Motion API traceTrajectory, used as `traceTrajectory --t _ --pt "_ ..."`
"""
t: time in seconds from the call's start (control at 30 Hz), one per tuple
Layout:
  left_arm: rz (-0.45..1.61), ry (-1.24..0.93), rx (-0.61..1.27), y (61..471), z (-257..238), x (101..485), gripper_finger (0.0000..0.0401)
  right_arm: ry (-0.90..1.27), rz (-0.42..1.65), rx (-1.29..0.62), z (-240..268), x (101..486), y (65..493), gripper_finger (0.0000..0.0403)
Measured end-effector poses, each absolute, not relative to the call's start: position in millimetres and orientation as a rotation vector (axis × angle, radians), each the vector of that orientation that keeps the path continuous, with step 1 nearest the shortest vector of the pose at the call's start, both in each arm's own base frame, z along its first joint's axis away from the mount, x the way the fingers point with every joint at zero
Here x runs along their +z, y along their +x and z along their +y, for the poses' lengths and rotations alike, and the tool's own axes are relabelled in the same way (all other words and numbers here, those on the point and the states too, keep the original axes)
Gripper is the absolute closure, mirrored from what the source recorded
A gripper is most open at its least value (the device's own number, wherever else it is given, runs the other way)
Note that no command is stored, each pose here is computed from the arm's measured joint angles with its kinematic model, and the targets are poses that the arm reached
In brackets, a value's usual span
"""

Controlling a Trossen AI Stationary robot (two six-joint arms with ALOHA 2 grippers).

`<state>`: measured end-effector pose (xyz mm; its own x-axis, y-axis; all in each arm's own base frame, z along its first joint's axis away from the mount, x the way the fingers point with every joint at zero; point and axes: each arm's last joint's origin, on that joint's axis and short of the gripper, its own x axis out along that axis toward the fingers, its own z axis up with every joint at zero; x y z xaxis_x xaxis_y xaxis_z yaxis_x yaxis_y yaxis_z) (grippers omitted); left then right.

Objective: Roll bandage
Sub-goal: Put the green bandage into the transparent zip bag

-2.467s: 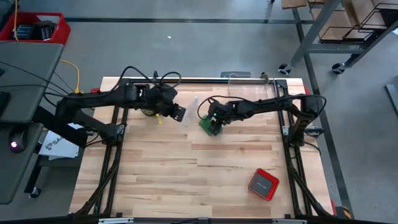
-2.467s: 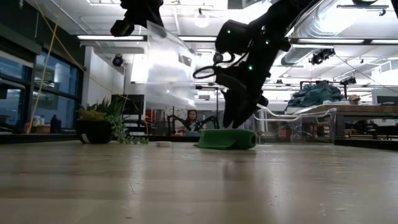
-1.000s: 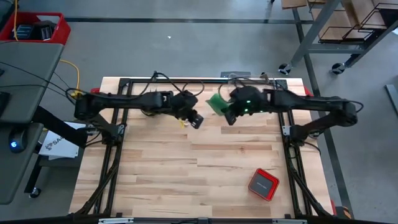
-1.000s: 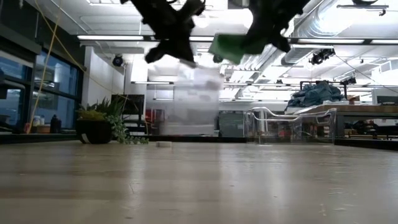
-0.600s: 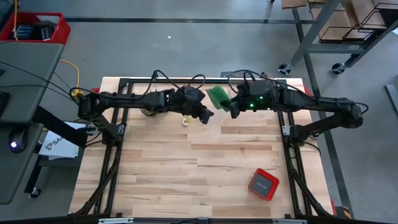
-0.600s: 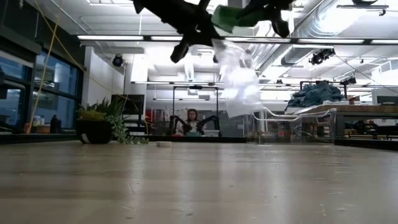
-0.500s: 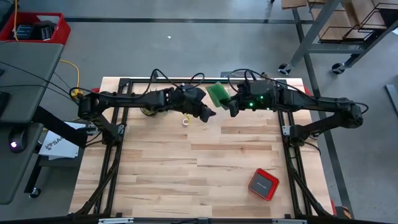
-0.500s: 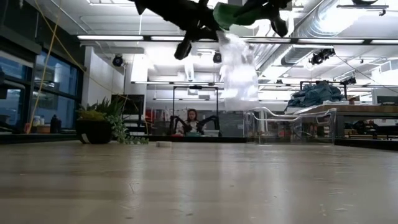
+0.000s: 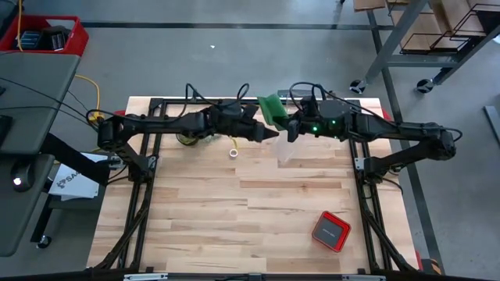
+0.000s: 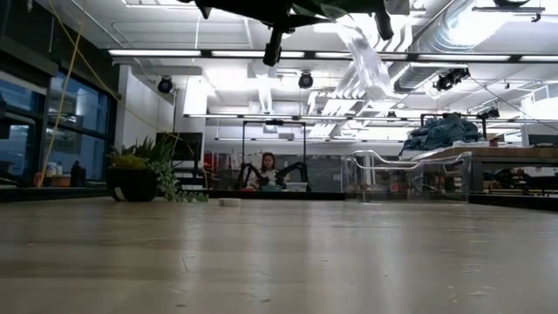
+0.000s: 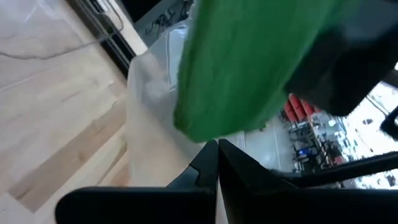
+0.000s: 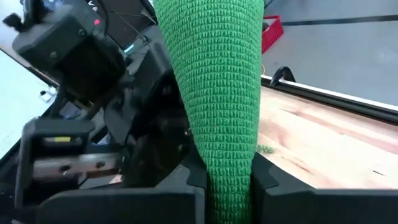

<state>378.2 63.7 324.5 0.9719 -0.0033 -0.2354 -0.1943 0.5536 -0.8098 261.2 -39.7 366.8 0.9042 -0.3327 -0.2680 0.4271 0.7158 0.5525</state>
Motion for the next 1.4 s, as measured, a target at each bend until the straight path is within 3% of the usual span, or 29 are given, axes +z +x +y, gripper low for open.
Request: traceTrajectory --t 0.4,0.7,1.17,1.4 --pt "0.169 -1.043 0.144 370 79 334 0.0401 0.575 0.148 -0.432 -38 368 261 0.0372" --pt "0.093 -1.047 0.122 355 82 355 0.0401 0.528 0.124 -0.548 -41 368 259 0.0372" --pt "-0.01 -0.976 0.32 348 95 359 0.0401 0.549 0.175 -0.555 -40 365 255 0.0372" --pt "0.069 -0.87 0.363 346 95 353 0.0401 0.559 0.136 -0.525 -41 377 247 0.0372"
